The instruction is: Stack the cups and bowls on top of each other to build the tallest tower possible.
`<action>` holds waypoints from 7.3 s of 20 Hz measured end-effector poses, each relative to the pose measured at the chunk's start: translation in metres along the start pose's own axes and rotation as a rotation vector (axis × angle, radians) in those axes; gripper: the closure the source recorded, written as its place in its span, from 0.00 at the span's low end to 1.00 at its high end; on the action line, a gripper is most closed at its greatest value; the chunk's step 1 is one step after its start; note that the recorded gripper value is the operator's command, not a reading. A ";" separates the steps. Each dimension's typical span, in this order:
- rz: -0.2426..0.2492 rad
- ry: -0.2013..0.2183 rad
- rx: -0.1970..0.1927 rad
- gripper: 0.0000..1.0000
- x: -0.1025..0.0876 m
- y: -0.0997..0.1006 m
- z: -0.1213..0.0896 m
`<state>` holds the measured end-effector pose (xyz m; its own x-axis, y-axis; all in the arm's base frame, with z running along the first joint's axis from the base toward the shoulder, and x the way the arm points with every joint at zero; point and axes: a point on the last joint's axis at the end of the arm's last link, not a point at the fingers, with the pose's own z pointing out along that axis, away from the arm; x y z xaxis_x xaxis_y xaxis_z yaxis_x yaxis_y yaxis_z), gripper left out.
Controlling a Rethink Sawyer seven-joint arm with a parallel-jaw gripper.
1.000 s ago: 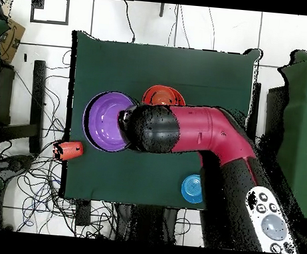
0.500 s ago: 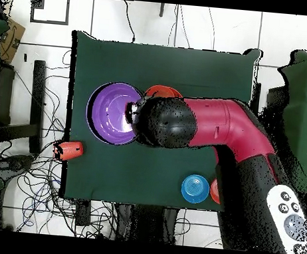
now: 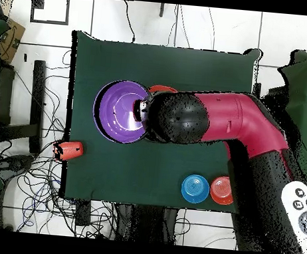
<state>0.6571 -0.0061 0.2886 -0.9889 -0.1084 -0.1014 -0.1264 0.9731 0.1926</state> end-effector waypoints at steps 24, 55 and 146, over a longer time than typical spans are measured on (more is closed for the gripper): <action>-0.070 0.012 -0.059 1.00 0.003 -0.035 0.029; -0.103 0.028 -0.111 1.00 -0.014 -0.081 0.052; -0.233 -0.040 -0.169 1.00 -0.055 -0.130 0.069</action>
<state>0.7333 -0.1122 0.2015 -0.9283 -0.3134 -0.2000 -0.3641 0.8748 0.3195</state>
